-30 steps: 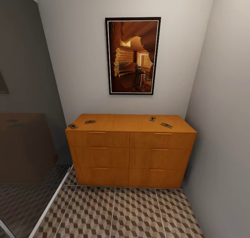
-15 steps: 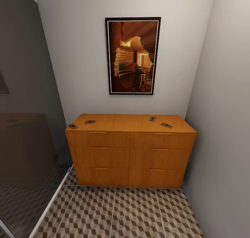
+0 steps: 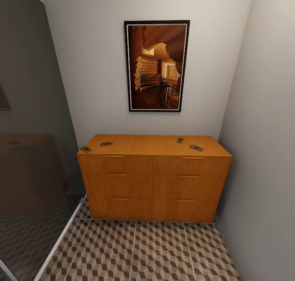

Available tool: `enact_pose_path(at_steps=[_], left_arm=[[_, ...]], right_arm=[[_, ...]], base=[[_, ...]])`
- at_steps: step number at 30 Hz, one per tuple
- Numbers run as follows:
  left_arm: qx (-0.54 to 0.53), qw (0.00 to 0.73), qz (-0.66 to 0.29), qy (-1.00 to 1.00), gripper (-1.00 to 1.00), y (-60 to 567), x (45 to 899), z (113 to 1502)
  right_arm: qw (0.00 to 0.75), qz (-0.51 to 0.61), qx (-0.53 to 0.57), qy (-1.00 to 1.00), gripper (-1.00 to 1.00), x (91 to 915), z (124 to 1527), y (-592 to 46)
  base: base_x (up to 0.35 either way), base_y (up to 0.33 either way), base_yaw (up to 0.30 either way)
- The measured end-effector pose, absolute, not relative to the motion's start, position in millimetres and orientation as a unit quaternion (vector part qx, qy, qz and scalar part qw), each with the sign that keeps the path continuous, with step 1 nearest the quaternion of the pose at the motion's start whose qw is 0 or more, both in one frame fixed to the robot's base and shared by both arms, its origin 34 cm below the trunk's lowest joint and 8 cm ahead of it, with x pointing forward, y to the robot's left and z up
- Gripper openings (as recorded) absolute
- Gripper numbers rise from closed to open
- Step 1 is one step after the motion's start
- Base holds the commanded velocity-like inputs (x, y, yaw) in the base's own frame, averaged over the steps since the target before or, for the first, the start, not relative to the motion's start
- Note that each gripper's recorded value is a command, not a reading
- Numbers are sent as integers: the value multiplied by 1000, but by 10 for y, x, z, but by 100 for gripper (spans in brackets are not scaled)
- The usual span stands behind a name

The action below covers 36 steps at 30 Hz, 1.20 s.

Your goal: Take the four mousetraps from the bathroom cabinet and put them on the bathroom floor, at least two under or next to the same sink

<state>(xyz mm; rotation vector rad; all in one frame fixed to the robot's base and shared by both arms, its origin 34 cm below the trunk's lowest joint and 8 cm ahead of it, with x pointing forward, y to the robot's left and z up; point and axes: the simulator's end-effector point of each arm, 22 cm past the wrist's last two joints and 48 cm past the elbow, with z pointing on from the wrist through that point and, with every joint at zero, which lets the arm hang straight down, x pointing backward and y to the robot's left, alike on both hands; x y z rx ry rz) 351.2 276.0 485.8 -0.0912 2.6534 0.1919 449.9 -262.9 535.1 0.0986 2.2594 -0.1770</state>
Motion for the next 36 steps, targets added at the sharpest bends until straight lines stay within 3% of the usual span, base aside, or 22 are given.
enact_pose_path(at_steps=[36], left_arm=[[-34, 236, 65, 969, 100, 2685, 3502, 4852]], right_arm=[[422, -69, 39, 903, 100, 4490, 5345, -2602]], base=[[0, 0, 0]])
